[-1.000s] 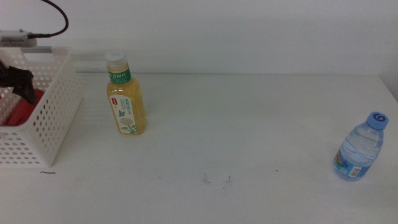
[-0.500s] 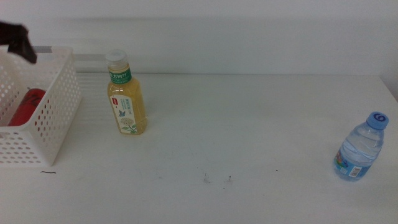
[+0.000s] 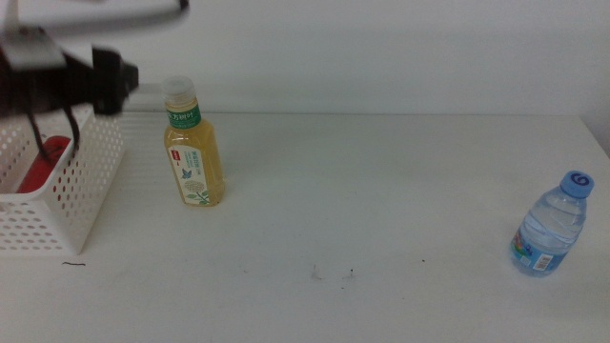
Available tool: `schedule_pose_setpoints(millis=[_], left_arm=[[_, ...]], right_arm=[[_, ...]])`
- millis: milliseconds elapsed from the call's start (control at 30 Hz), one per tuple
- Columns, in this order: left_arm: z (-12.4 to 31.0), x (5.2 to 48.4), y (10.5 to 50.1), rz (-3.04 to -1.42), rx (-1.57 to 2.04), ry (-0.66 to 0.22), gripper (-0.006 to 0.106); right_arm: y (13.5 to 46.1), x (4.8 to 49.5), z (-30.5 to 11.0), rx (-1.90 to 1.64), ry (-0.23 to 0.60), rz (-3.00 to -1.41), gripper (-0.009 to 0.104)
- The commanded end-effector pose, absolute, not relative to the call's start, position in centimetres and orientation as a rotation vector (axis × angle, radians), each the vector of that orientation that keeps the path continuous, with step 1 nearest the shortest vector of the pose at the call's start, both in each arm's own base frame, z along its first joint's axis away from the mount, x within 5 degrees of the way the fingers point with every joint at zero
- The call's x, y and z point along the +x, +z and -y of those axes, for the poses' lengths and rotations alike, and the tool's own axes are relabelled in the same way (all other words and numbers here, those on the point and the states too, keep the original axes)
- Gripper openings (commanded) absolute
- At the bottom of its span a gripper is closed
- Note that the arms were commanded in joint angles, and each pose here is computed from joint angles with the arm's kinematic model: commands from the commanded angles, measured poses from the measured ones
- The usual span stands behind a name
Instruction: Use arms to grab the bottles and put them into the dustbin to the left of the table.
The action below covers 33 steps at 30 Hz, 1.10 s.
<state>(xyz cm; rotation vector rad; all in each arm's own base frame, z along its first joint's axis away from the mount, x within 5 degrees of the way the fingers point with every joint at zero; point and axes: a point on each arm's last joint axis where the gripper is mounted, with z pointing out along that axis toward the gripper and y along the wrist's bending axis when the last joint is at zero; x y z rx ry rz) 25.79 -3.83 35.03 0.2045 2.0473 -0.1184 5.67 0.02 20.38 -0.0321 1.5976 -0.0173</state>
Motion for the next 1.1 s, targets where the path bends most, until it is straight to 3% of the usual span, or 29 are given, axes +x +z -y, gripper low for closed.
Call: schedule_pose_setpoints(millis=[0,367,467,1067], left_arm=[[4.4,24.0,33.6,-1.940,0.179,-0.151,0.094],[5.9,17.4,22.7,-1.637,0.194,-0.225,0.094],[5.5,16.2,20.5,-1.635,0.154,-0.231,0.094],[5.6,17.6,17.0,-1.697,0.172,-0.136,0.094]], right_arm=[[20.3,5.6,0.0,-0.042,-0.025,-1.592,0.093],[20.3,5.6,0.0,-0.042,-0.025,-1.592,0.093],[20.3,5.6,0.0,-0.042,-0.025,-1.592,0.093],[20.3,5.6,0.0,-0.042,-0.025,-1.592,0.093]])
